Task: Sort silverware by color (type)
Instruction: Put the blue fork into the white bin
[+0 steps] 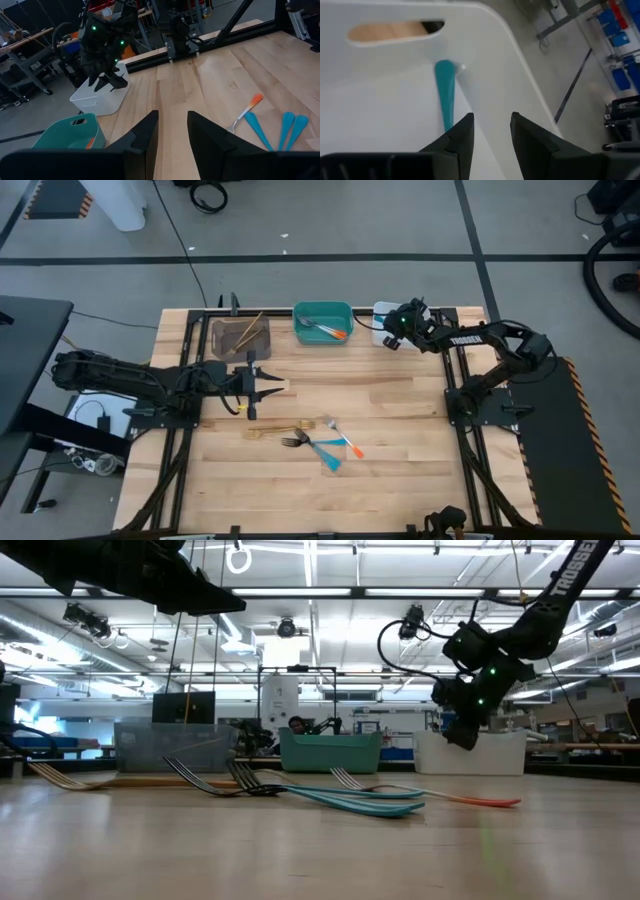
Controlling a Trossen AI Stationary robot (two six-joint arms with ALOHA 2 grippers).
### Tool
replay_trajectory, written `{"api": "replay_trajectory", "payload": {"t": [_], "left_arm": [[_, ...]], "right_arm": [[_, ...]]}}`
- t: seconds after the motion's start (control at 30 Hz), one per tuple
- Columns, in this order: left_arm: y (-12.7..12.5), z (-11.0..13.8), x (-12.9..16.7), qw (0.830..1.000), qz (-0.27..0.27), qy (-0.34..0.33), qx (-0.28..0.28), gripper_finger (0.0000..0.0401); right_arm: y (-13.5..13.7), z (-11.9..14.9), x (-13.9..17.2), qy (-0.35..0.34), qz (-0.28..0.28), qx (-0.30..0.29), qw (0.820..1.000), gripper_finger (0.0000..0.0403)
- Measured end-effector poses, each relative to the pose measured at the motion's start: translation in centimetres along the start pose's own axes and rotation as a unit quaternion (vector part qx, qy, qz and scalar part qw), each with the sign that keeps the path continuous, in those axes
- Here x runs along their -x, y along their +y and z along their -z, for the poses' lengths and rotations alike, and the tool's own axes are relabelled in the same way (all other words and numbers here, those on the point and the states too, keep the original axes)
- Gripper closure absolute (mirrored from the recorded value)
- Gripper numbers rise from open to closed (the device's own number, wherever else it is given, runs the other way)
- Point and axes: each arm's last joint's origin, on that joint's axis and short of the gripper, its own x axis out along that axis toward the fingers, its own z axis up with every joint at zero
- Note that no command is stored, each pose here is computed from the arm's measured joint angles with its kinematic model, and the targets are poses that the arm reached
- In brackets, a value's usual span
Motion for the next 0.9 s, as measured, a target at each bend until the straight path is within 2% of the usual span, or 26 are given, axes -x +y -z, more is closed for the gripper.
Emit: {"api": "replay_trajectory", "payload": {"t": [0.57, 0.9], "left_arm": [[0.0, 0.0, 0.0, 1.000, 0.000, 0.000, 0.000, 0.0290], [0.0, 0.0, 0.0, 1.000, 0.000, 0.000, 0.001, 0.0290]], "right_arm": [[-0.9, -1.7, 5.1, -0.045, 0.021, -0.016, 0.999, 0.0269], [-0.2, -2.7, 7.8, -0.096, 0.001, -0.047, 0.994, 0.0269]]}}
